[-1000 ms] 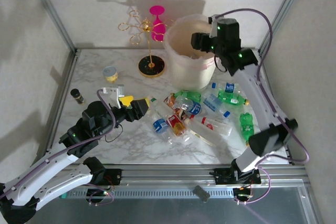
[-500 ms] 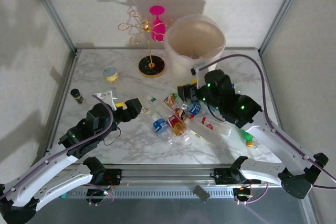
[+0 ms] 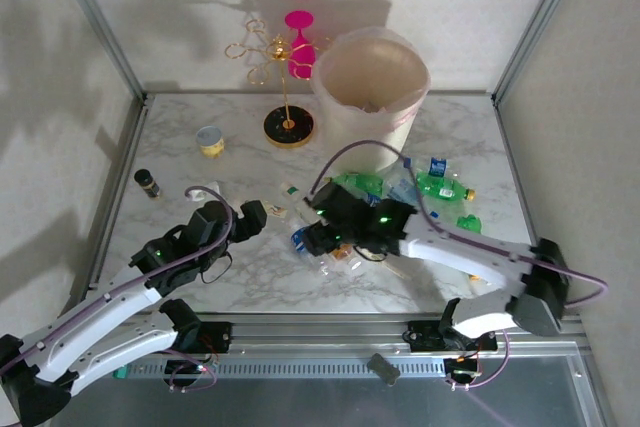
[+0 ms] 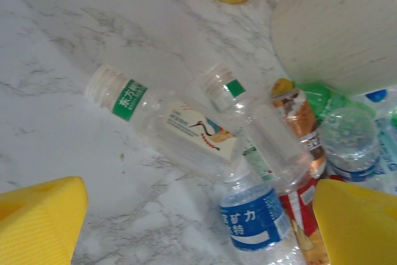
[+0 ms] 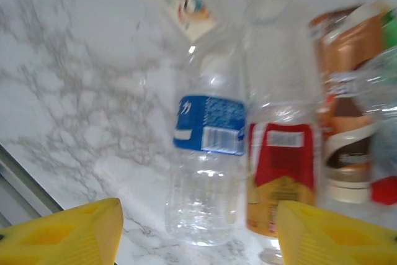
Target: Put the plastic bottles in the bin
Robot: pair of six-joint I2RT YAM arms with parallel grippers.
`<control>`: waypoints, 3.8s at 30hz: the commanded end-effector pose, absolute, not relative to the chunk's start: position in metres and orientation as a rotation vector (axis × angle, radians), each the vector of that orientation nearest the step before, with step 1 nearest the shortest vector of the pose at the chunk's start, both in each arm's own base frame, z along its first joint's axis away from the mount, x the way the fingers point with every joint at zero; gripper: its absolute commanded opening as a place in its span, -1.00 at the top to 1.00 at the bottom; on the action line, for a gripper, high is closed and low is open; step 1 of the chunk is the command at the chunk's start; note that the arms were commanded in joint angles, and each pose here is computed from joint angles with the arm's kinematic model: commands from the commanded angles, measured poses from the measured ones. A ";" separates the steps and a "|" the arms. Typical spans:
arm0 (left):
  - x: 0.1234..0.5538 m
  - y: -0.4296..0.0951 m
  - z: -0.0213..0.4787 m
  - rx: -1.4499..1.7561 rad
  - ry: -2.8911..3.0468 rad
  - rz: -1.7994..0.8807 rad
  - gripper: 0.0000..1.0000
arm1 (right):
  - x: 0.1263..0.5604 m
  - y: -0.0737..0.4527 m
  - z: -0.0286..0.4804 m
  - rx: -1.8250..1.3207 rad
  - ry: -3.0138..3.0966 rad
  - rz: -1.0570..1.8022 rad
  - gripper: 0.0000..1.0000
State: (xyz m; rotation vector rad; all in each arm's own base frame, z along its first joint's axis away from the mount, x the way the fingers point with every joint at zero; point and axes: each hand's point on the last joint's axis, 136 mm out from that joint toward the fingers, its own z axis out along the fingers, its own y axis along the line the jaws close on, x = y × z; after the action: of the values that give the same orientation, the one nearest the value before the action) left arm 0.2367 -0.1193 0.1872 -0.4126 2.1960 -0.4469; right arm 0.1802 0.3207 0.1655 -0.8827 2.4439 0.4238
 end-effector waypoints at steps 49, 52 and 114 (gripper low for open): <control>0.238 -0.108 0.216 -0.449 2.081 -0.470 -0.88 | 0.194 0.331 0.035 -0.799 2.648 0.016 -0.46; 0.237 -0.108 0.218 -0.452 2.078 -0.475 -0.88 | 0.194 0.332 0.040 -0.798 2.642 0.032 -0.32; 0.316 -0.265 0.399 0.081 1.868 -0.908 -0.87 | 0.486 0.189 0.379 -0.108 2.052 0.422 -0.03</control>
State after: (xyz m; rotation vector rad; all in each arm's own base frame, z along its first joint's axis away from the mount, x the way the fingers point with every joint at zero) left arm 0.3136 -0.2662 0.3900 0.1081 1.8786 -0.8797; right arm 0.4788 0.1863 0.3789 -0.0897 2.0281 0.3936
